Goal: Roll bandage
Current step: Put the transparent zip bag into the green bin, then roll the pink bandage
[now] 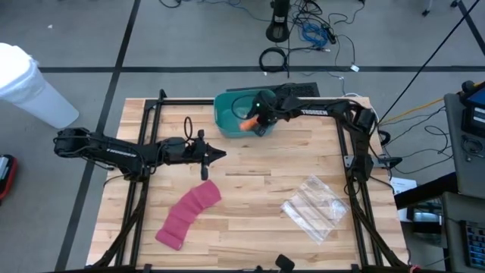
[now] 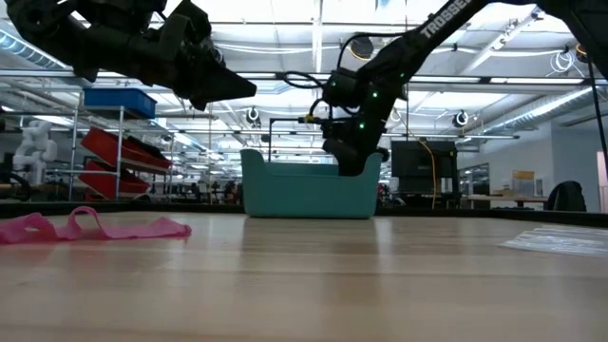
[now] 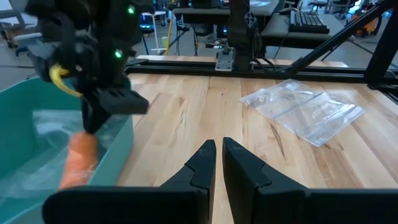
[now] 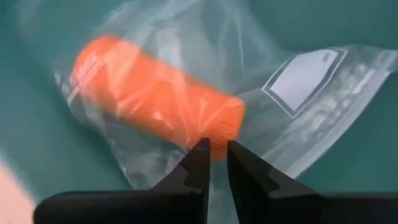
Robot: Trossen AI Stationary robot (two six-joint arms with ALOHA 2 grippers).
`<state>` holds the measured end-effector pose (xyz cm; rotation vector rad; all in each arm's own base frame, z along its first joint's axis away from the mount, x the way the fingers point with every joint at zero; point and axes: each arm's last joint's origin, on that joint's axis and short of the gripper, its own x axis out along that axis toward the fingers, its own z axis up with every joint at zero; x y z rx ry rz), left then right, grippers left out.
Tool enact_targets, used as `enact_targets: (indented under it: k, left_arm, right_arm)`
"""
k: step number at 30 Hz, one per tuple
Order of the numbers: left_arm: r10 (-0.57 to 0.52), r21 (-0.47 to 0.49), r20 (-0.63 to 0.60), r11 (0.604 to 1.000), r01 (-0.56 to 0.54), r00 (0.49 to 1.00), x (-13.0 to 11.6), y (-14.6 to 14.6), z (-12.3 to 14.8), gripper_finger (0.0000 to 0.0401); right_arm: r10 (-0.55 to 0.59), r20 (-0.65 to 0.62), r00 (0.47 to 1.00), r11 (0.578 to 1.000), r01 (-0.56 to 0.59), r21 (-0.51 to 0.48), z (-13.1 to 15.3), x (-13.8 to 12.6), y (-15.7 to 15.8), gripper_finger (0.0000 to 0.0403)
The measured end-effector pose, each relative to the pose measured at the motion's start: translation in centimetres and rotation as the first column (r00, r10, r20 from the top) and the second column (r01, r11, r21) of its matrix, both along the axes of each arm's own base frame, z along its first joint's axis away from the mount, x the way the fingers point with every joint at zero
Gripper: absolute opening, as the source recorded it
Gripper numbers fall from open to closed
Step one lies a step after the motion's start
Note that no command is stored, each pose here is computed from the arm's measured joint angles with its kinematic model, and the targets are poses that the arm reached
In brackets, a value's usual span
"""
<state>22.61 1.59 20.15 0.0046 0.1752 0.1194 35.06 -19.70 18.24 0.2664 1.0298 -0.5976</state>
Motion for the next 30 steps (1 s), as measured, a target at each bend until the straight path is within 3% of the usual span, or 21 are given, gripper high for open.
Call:
enact_targets:
  k: [7, 19, 26, 30]
  left_arm:
    - [0.0, 0.0, 0.0, 1.0, 0.0, 1.0, 0.0, 0.0, 0.0, 0.0035]
    - [-0.026, -0.023, -0.028, 0.999, 0.026, 0.999, -0.2, -0.7, -0.2, 0.0035]
    - [-0.072, -0.034, -0.101, 0.997, 0.069, 0.992, -1.7, -1.7, 0.3, 0.0035]
    - [-0.158, -0.105, -0.176, 0.984, 0.141, 0.972, -2.6, -2.6, 0.0, 0.0035]
  right_arm:
    - [0.154, 0.035, 0.987, 0.988, -0.154, -0.002, 0.5, 1.0, 1.7, 0.0038]
    - [0.227, 0.251, 0.941, 0.971, -0.198, -0.134, 10.6, -1.2, 6.3, 0.0056]
    - [0.365, 0.266, 0.892, 0.931, -0.345, -0.12, 11.8, -0.5, 12.4, 0.0075]
    - [0.431, 0.24, 0.87, 0.902, -0.42, -0.101, 11.0, 0.2, 15.3, 0.0077]
